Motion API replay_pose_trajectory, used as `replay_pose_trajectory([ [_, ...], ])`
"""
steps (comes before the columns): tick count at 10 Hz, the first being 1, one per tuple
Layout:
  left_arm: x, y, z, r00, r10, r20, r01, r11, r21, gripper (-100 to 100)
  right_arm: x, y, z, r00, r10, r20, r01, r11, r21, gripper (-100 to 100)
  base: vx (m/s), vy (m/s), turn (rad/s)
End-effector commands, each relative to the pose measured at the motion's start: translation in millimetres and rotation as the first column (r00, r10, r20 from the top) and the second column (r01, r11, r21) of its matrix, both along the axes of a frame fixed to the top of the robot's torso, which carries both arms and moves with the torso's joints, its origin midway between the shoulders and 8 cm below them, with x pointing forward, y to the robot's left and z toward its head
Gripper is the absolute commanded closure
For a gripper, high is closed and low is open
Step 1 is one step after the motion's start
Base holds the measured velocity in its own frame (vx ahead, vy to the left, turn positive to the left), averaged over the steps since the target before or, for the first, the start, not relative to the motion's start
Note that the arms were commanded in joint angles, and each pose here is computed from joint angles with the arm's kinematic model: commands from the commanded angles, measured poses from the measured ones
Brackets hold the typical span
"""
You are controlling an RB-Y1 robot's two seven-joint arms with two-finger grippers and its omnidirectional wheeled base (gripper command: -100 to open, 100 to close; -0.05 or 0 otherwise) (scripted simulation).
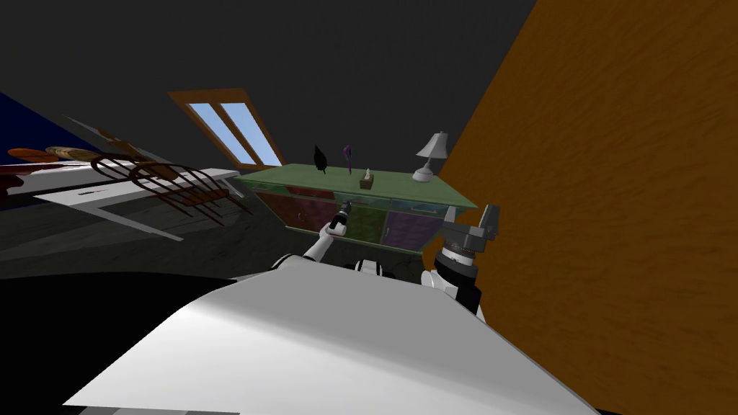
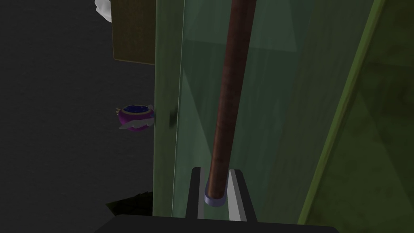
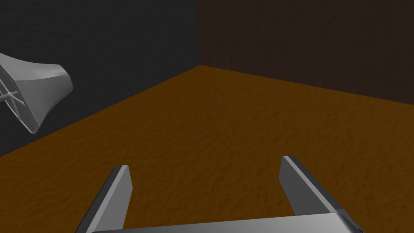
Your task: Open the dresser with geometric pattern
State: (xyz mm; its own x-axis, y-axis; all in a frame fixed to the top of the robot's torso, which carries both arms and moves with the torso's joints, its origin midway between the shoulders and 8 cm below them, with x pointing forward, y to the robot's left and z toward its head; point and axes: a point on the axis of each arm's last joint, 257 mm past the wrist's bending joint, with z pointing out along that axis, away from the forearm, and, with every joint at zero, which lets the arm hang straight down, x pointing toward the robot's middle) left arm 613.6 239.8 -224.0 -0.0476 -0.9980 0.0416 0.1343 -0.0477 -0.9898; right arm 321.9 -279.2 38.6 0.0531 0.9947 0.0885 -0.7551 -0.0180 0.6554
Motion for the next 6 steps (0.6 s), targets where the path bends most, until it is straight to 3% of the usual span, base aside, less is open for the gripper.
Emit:
replay_pose_trajectory([
  [1,-16.2,-3.3,-10.3,0.9998,-0.009,-0.015,0.009,1.0,0.004,100,0.0,0,-0.1,1.0,0.0,0.0,0.0,1.0,0.0,0,0.087,0.002,0.019],
  [2,-23.1,-0.4,-7.9,1.0,-0.004,-0.005,0.004,1.0,0.002,100,0.0,0,0.0,1.0,0.0,0.0,0.0,1.0,0.0,0,0.049,0.002,-0.014],
  [3,-27.6,2.5,-15.5,0.9998,0.001,-0.018,-0.001,1.0,0.002,100,0.0,0,0.0,1.0,0.0,0.0,0.0,1.0,0.0,0,0.017,-0.004,-0.024],
  [6,-40.4,-4.3,-17.5,0.9997,-0.013,-0.022,0.013,0.9999,0.005,100,0.0,0,0.0,1.0,0.0,0.0,0.0,1.0,0.0,0,0.05,0.0,0.017],
])
